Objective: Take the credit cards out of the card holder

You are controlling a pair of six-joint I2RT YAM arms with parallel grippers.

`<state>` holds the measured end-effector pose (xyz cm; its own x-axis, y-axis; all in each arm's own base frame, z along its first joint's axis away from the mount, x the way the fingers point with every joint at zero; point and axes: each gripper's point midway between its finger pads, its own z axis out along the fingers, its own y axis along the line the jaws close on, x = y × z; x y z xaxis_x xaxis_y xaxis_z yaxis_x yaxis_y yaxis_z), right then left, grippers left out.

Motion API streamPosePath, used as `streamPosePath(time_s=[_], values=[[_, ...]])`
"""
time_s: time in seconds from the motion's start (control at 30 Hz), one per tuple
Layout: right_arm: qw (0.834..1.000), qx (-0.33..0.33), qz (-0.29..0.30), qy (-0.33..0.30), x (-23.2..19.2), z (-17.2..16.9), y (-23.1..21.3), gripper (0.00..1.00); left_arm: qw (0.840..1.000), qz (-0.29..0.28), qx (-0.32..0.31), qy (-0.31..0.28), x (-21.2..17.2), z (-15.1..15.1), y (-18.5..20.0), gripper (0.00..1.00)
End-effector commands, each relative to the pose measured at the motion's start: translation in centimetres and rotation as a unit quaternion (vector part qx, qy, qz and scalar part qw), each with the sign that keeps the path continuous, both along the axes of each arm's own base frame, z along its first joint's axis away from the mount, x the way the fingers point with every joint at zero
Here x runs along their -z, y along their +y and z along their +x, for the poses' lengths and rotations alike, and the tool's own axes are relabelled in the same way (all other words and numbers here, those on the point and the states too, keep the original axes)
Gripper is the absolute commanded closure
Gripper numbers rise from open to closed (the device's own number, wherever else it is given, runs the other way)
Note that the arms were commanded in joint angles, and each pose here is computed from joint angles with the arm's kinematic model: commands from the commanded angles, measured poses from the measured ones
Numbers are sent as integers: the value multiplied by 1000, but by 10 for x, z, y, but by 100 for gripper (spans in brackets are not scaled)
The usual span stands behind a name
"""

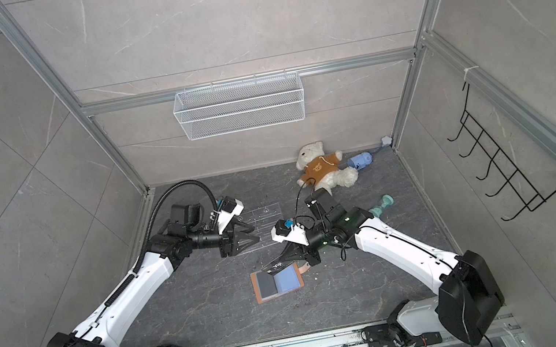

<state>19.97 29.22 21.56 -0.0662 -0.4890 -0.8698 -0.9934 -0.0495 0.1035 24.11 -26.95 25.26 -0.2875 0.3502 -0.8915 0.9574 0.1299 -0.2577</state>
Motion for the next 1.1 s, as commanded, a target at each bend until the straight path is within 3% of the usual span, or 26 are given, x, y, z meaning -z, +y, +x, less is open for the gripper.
streamPosePath(time_s=[0.0, 0.73, 0.87, 0.97, 1.07], values=[[1000, -6, 7, -20, -7, -2, 0, 100, 996, -31, 77, -42, -11, -23, -13, 48], [1000, -6, 0, -14, -1, -2, 0, 100, 989, 17, 145, 19, 42, -62, -36, 49], [1000, -5, -1, -15, -1, -1, -1, 100, 989, 22, 147, 13, 46, -61, -38, 59], [1000, -5, -1, -14, 0, -2, -1, 100, 989, 25, 147, 10, 48, -61, -38, 79], [1000, -5, -2, -11, 1, -2, -1, 100, 989, 26, 147, 3, 47, -61, -38, 93]])
